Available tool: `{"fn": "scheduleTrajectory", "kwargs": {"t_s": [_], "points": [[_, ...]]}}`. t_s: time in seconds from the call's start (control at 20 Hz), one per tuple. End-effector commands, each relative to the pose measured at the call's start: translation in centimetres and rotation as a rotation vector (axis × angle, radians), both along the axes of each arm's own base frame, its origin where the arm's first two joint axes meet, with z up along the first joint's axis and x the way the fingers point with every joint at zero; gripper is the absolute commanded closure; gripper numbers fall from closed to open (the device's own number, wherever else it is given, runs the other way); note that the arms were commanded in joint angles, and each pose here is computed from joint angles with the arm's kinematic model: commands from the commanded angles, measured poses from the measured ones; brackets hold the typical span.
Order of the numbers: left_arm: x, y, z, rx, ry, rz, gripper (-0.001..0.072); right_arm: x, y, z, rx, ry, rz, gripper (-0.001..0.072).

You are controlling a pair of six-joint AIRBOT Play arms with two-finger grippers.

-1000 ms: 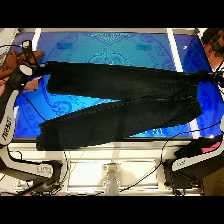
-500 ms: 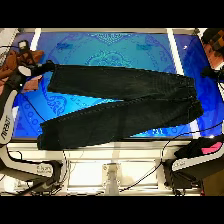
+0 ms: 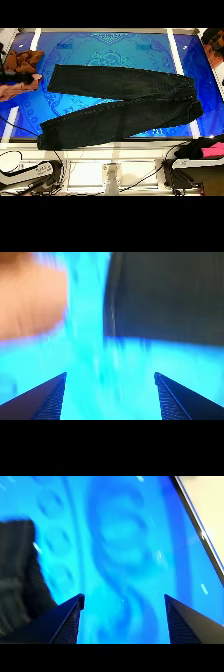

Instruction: Fold the clothes and pants, and hang the long-sleeved shirts on hangers.

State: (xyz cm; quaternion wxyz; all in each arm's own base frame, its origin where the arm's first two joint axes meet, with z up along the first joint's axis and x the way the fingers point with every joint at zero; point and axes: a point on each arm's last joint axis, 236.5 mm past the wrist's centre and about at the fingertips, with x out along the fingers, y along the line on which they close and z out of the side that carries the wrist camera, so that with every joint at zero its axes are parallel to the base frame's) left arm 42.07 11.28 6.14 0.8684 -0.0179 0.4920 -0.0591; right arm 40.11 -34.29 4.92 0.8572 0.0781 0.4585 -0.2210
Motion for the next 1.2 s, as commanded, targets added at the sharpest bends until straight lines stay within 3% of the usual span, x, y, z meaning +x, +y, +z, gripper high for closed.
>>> {"fn": "scheduleTrajectory", "kwargs": {"t_s": [0.0, 0.35, 0.55, 0.8, 0.9, 1.15], "points": [[-8.9, -1.2, -2.3, -0.11, 0.307, -0.108, 0.0125, -4.5, -1.9, -0.9, 0.045, 0.076, -0.045, 0.0153], [-15.5, -4.5, -9.8, -0.224, 0.531, -0.177, 0.0127, -6.8, -3.2, -1.2, 0.061, 0.103, -0.074, 0.0152], [-18.3, -3.5, -12.9, -0.155, 0.612, -0.206, 0.0126, -6.3, -2.6, -1.2, 0.088, 0.081, -0.072, 0.0152], [-17.3, -2.7, -13.8, -0.1, 0.559, -0.23, 0.0128, -5.8, -1.4, -1.2, 0.144, 0.056, -0.065, 0.0153], [-17.0, -2.5, -13.9, -0.088, 0.545, -0.242, 0.0173, -5.6, -1.0, -1.2, 0.162, 0.051, -0.062, 0.0153], [-17.1, -2.8, -15.3, -0.11, 0.575, -0.245, 0.0176, -5.8, -0.5, -1.4, 0.184, 0.059, -0.056, 0.0153]]}}
